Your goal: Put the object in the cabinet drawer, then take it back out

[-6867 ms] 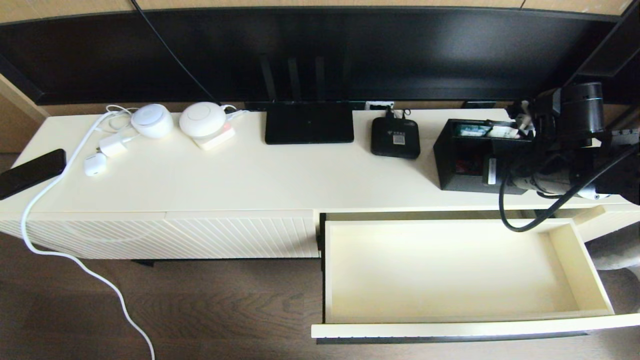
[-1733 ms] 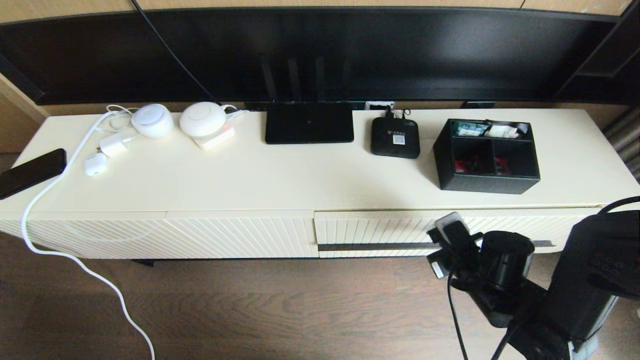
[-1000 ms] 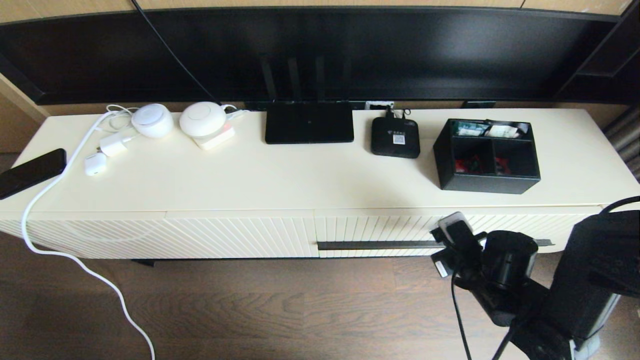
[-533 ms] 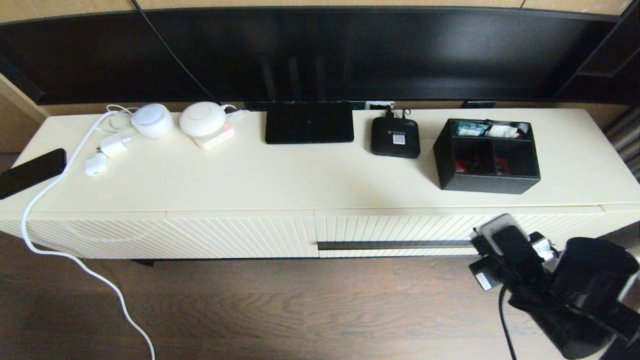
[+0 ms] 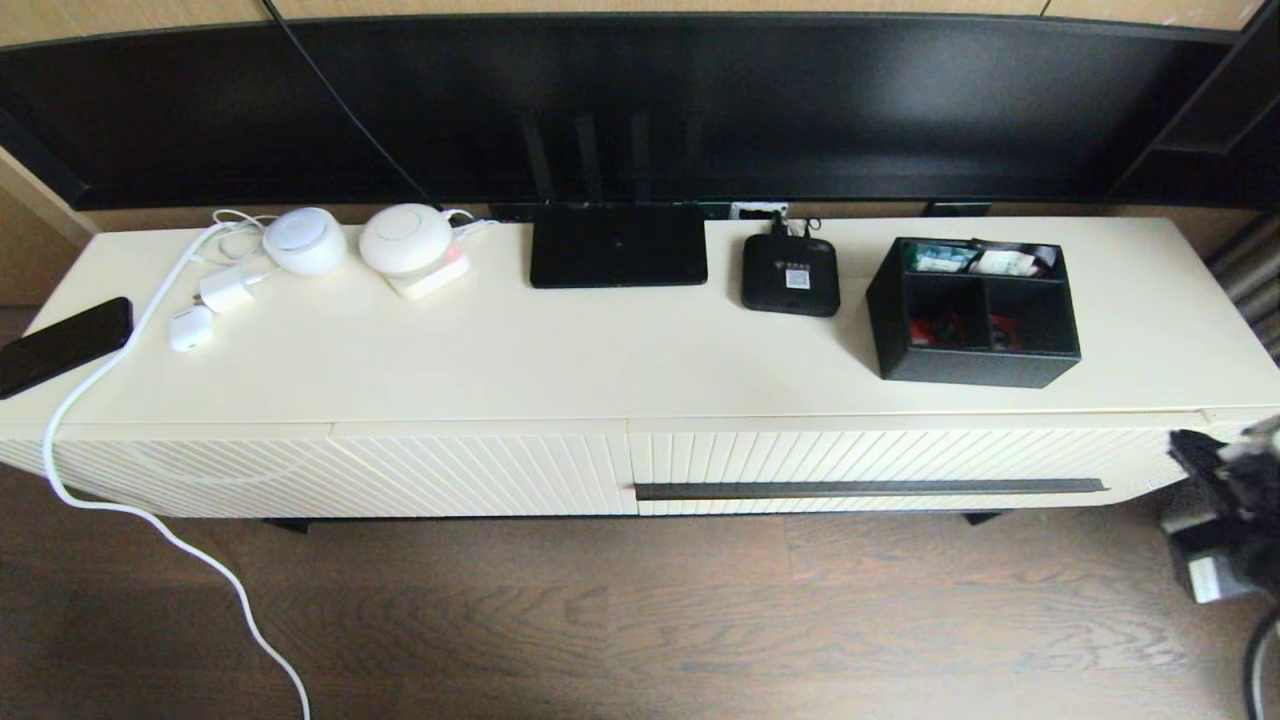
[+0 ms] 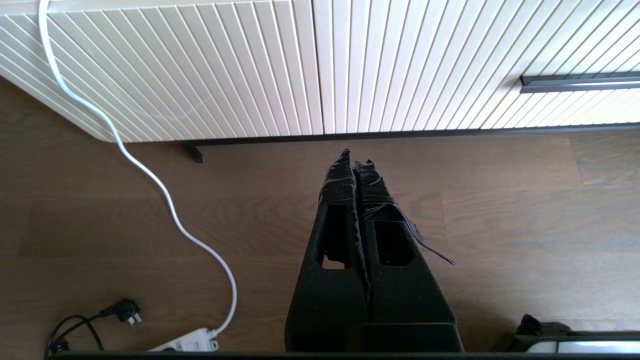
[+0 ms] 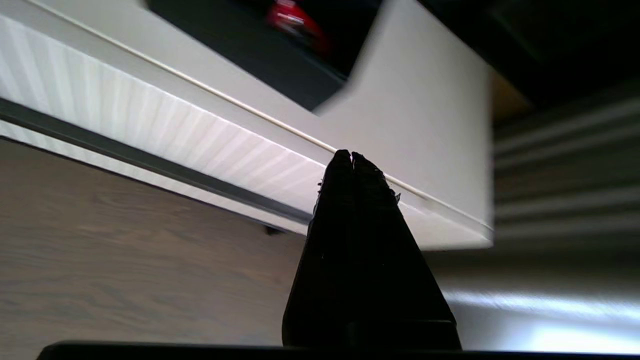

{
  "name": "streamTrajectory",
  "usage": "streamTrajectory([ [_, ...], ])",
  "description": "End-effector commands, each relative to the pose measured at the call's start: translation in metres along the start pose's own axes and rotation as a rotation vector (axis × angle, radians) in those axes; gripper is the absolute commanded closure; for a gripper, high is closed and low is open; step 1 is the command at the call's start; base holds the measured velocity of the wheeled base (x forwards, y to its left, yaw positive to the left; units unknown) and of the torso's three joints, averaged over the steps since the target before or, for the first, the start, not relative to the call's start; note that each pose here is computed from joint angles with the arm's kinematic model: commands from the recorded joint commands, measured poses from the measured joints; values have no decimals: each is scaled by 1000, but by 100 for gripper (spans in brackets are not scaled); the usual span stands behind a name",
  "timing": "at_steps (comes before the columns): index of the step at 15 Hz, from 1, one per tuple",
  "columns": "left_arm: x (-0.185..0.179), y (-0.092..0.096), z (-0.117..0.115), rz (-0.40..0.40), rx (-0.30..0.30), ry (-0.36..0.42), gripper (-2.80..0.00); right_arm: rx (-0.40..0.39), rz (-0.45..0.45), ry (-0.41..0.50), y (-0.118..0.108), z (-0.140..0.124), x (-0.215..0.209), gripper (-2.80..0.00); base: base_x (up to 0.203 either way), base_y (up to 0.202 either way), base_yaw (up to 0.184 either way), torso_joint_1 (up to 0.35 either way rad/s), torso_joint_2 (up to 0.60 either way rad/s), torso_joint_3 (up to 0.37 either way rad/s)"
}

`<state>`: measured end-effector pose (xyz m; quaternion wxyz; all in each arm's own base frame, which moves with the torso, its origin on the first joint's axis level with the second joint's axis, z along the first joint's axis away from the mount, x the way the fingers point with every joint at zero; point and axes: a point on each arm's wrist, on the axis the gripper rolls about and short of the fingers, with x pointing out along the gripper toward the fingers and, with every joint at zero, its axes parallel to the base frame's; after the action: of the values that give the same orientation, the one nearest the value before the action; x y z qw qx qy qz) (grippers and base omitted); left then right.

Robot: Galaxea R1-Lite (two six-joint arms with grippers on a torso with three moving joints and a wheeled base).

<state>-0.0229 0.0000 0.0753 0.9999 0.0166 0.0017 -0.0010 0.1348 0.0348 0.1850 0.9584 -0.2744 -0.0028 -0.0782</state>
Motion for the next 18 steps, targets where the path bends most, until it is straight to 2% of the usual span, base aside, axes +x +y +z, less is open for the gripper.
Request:
streamTrajectory([
  [1, 0, 0, 0, 0, 1, 1, 0, 41, -118, -10, -40, -3, -53, 0, 0, 0, 0, 0, 0, 0],
  [4, 0, 0, 0, 0, 1, 0, 0, 175, -163, 119, -51, -28, -102, 0, 0, 0, 0, 0, 0, 0],
  [7, 0, 0, 0, 0, 1, 0, 0, 287, -120, 176, -41, -57, -137, 0, 0, 0, 0, 0, 0, 0],
  [9, 0, 0, 0, 0, 1, 0, 0, 509, -114, 183, -36, -65, -141, 0, 0, 0, 0, 0, 0, 0],
  [10, 0, 0, 0, 0, 1, 1, 0, 547, -72, 186, -32, -68, -143, 0, 0, 0, 0, 0, 0, 0],
  [12, 0, 0, 0, 0, 1, 2, 0, 537, 45, 141, -25, -76, -154, 0, 0, 0, 0, 0, 0, 0],
  [15, 0, 0, 0, 0, 1, 1, 0, 472, 143, 60, -13, -95, -171, 0, 0, 0, 0, 0, 0, 0],
  [16, 0, 0, 0, 0, 1, 0, 0, 481, 146, 43, -11, -98, -169, 0, 0, 0, 0, 0, 0, 0],
  [17, 0, 0, 0, 0, 1, 1, 0, 536, 135, -5, -11, -97, -166, 0, 0, 0, 0, 0, 0, 0],
  [18, 0, 0, 0, 0, 1, 1, 0, 565, 141, 2, -7, -102, -164, 0, 0, 0, 0, 0, 0, 0],
])
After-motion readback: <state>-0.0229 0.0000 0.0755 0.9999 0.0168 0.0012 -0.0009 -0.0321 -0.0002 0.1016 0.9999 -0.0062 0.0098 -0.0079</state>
